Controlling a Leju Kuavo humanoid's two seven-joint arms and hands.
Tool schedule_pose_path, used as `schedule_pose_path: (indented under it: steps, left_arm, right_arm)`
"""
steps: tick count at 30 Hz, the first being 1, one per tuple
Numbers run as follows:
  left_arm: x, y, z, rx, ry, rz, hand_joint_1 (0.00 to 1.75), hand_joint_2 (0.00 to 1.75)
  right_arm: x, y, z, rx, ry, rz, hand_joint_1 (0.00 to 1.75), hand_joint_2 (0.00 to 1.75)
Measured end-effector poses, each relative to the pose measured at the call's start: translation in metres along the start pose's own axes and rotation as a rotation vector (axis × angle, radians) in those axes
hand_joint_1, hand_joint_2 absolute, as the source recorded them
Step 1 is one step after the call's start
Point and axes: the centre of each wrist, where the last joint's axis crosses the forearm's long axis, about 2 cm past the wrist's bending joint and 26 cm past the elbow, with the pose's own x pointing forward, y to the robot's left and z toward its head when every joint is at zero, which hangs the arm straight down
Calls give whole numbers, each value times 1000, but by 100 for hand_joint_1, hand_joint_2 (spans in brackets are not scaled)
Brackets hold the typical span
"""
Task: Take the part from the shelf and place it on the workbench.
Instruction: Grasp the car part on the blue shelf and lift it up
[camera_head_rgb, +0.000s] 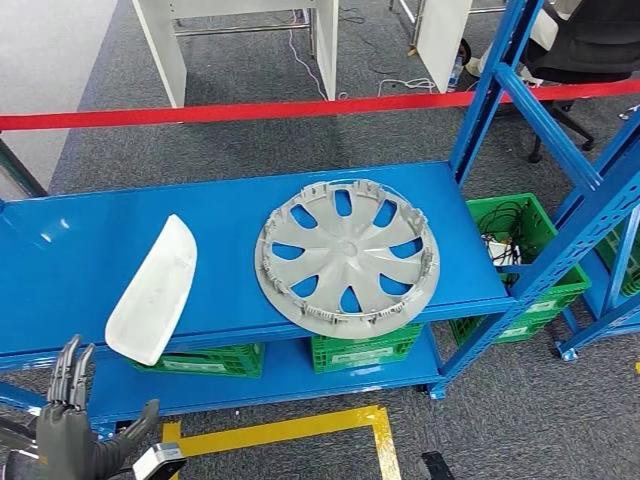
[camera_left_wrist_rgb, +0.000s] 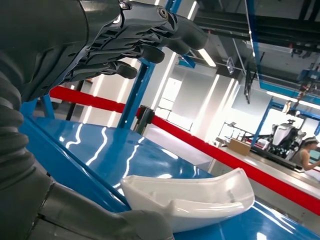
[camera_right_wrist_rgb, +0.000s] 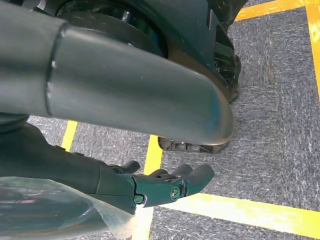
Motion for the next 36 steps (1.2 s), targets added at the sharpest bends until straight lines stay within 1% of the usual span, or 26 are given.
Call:
schedule_pose_path:
  steps: [7, 12, 15, 23, 36]
  left_arm:
    - [-4, -1, 2, 5, 51, 21, 0, 175]
    - [-11, -8, -1, 29, 154, 138, 0, 175]
    - [-16, -15, -4, 25, 183, 178, 0, 175]
    - [-26, -27, -13, -31, 163, 169, 0, 175]
    - [-34, -34, -21, -99, 129, 135, 0, 175]
  right_arm:
    - [-1, 0, 0, 0, 1, 0, 0, 0]
    - [-1, -1, 0, -1, 1, 4, 0, 0]
    - [-1, -1, 0, -1, 1, 7, 0, 0]
    - [-1, -5, 1, -1, 7, 26, 0, 0]
    - [-1, -7, 1, -2, 12, 36, 0, 0]
